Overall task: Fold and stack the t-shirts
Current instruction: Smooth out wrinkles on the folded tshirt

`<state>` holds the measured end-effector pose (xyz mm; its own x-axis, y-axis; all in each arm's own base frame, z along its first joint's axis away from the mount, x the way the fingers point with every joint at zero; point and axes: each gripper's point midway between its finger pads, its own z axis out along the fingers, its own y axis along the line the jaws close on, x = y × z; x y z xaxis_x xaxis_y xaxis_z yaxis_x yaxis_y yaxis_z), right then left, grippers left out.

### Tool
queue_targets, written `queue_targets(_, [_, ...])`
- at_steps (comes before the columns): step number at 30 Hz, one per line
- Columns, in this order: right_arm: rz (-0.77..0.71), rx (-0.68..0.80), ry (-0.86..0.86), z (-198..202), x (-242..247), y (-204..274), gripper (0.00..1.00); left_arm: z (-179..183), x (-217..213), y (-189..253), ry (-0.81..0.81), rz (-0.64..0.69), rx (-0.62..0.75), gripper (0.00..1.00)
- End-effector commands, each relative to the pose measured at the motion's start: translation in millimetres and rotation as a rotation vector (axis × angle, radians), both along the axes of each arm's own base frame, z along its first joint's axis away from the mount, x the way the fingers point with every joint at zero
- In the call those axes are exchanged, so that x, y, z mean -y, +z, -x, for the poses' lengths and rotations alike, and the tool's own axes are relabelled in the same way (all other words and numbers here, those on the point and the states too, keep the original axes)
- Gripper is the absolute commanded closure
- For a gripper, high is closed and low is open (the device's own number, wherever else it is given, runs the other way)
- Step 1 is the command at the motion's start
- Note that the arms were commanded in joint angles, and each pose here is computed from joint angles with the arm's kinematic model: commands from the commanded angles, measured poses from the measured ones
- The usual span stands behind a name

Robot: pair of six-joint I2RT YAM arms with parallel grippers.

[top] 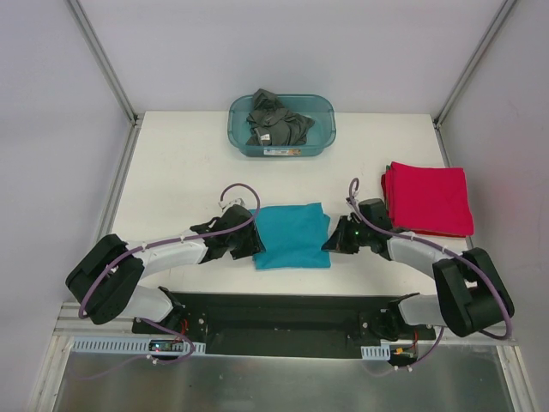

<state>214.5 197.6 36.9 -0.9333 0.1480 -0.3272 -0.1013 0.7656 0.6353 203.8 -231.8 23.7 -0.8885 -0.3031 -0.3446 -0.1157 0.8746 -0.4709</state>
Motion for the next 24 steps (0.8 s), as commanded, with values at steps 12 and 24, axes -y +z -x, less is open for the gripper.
queue_targets(12, [-0.013,0.034,-0.044,-11,13,4,0.62,13,-21,0,-0.028,-0.085,-0.004,0.44])
queue_targets(24, [0.285,0.218,0.027,-28,28,46,0.05,-3,-42,54,0.006,-0.086,0.178,0.01])
